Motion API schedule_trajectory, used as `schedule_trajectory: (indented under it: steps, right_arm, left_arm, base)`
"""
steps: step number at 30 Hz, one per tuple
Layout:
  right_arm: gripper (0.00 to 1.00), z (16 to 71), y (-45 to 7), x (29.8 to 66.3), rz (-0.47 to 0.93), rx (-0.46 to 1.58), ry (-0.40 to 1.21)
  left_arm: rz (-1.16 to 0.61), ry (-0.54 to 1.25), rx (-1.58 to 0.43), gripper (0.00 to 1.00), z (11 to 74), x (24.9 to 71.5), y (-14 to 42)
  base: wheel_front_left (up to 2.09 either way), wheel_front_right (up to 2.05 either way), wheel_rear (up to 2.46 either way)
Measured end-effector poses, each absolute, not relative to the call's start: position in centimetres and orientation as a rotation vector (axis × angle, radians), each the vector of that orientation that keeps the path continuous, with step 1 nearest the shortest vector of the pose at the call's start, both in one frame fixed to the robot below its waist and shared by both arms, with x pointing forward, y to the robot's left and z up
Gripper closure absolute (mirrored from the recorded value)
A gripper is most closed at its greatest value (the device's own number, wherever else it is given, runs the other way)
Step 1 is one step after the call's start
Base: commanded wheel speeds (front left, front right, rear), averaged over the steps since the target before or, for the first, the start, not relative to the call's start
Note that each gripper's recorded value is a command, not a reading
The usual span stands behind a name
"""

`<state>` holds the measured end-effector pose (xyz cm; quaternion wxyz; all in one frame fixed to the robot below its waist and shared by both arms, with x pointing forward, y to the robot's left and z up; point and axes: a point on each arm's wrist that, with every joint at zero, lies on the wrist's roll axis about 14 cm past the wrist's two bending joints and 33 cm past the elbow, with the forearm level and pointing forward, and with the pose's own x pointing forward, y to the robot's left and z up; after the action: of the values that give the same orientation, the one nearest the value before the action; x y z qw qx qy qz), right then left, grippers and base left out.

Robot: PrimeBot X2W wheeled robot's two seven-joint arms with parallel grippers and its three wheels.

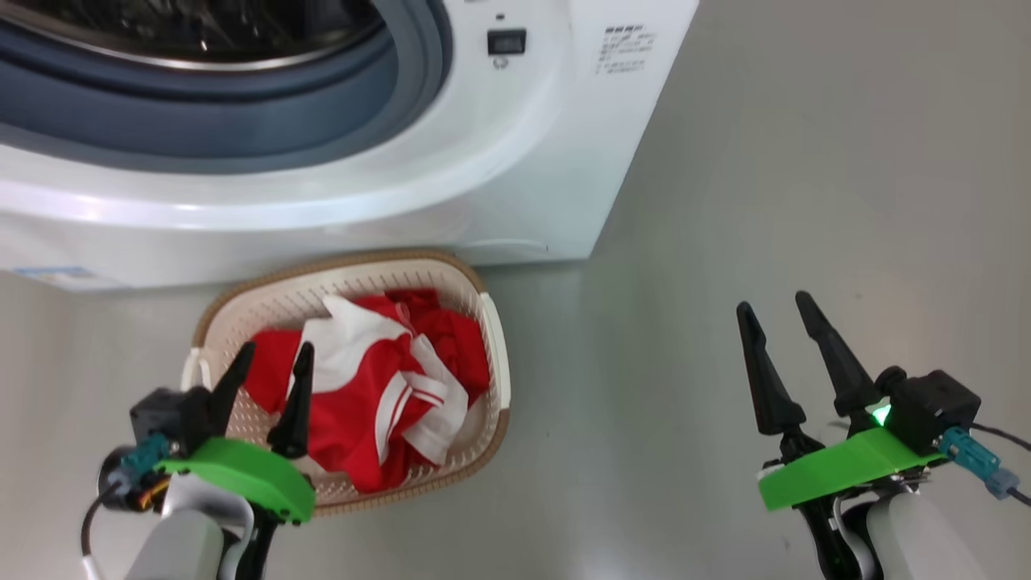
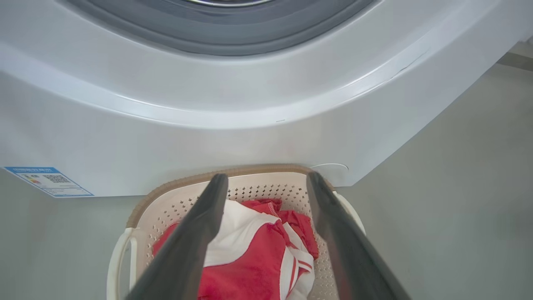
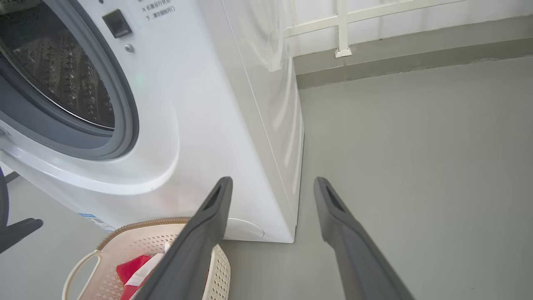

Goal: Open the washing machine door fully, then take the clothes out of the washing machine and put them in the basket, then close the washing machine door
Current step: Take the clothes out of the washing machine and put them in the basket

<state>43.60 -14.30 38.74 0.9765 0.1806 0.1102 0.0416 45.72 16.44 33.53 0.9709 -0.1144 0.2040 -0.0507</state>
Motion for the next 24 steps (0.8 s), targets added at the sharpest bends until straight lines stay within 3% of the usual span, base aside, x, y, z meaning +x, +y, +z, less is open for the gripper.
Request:
schedule_trajectory:
  steps: [24]
  right_arm:
    - [0.0, 43.6, -16.3, 37.9, 0.038, 0.354, 0.13]
  left_arm:
    - [-0.037, 0.074, -0.196, 0.0, 45.3, 40.5, 19.0]
  base:
    - [0.0, 0.0, 0.0]
